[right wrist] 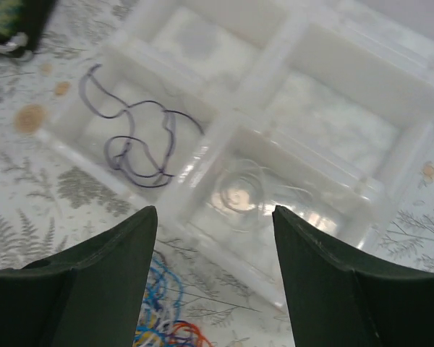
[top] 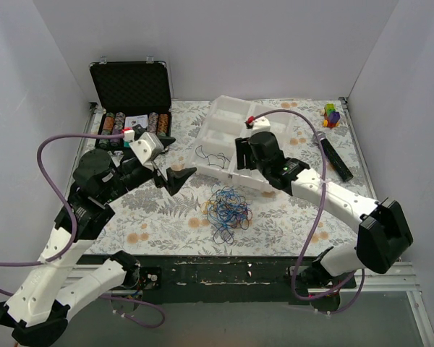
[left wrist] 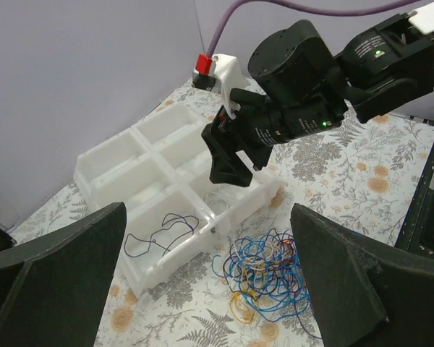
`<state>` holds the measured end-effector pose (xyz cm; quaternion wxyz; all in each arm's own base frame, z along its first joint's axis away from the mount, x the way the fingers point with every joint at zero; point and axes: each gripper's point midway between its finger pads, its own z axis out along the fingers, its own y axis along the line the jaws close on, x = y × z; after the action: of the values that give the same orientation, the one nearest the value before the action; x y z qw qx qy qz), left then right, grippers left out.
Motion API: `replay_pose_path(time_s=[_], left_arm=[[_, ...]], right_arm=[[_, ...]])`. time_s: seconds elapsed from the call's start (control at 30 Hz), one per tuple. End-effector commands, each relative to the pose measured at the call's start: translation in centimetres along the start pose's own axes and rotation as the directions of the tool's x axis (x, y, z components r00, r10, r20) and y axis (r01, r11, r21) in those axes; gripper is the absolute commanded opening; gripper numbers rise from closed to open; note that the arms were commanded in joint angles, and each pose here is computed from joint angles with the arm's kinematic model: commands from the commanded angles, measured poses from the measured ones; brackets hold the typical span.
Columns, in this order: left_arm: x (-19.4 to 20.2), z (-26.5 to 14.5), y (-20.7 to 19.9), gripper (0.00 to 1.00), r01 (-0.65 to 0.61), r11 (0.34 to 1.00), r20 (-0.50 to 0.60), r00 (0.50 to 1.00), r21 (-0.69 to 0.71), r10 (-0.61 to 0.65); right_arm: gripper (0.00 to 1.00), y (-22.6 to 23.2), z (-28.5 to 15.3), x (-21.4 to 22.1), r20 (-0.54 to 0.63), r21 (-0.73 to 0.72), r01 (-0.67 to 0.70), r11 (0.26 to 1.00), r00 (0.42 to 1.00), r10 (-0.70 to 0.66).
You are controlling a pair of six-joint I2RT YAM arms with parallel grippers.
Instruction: Untangle the cables
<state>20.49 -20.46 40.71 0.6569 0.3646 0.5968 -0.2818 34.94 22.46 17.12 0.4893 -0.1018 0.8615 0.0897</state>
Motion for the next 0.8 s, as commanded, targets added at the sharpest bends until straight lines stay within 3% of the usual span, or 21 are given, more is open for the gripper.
replay_pose_path(time_s=[0.0,0.3,0.77], left_arm=[[0.9,-0.9,0.0,0.98,-0.039,0.999,-0.024,0.999,-0.015,0.038],[1.0,-1.6,0.8,0.98,-0.089,0.994,-0.031,0.996,-0.060,0.087],[1.0,-2.2,0.7,0.98,-0.098,0.993,-0.020,0.995,-0.070,0.097]], right_arm=[[0.73,6.1,-2.6,-1.3,0.044,-0.103,0.059,0.993,0.998,-0.055],[0.63,12.3,-2.3,3.7,-0.096,-0.245,-0.038,0.969,0.995,0.015],[0.61,13.1,-1.4,7.2,-0.230,-0.196,-0.084,0.977,0.973,0.038]])
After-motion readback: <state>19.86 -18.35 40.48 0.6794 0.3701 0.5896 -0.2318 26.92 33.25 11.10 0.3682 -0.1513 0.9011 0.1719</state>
